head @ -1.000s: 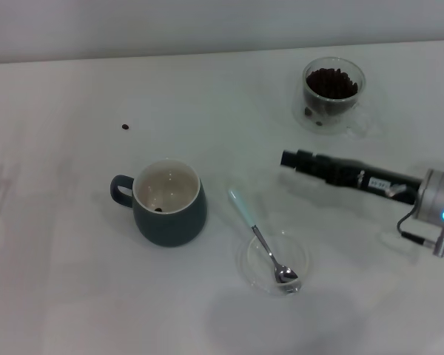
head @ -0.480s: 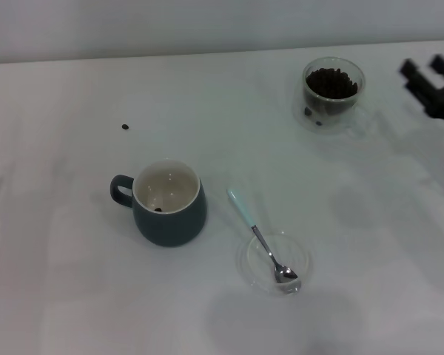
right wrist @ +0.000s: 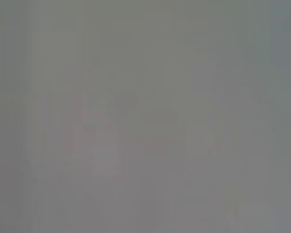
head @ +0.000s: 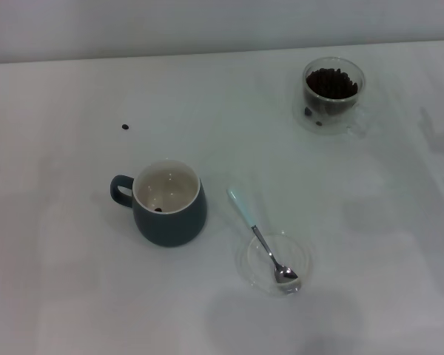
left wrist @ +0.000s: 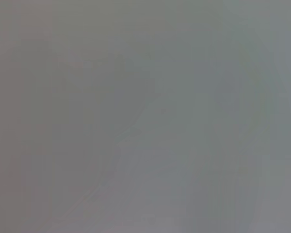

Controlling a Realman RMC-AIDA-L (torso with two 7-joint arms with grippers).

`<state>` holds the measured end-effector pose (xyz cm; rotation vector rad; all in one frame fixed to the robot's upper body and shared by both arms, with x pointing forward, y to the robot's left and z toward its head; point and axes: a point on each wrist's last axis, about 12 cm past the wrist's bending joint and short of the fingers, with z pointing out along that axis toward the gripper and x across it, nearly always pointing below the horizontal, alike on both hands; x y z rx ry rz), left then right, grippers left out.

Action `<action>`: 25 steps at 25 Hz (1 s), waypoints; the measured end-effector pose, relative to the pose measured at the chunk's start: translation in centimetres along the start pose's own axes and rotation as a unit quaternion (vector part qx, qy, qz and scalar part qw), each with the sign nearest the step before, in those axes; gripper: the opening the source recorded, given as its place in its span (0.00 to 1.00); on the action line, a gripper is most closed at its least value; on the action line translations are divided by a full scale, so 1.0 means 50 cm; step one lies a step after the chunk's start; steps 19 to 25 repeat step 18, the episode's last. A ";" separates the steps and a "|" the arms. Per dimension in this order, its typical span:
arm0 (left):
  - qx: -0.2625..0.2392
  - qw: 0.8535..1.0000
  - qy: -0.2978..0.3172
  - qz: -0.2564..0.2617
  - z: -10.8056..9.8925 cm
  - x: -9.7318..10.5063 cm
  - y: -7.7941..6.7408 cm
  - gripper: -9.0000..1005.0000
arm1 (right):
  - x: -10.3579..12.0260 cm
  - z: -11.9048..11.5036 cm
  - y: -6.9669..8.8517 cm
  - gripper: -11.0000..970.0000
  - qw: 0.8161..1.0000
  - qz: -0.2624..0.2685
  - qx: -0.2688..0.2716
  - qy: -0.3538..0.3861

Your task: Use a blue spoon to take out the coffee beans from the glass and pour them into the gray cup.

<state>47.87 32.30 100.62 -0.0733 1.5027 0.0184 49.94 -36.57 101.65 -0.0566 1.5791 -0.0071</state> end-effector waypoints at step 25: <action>-0.006 1.000 0.015 -0.003 0.001 0.007 0.000 0.86 | 0.024 -0.002 -0.006 0.69 0.999 0.006 0.017 0.050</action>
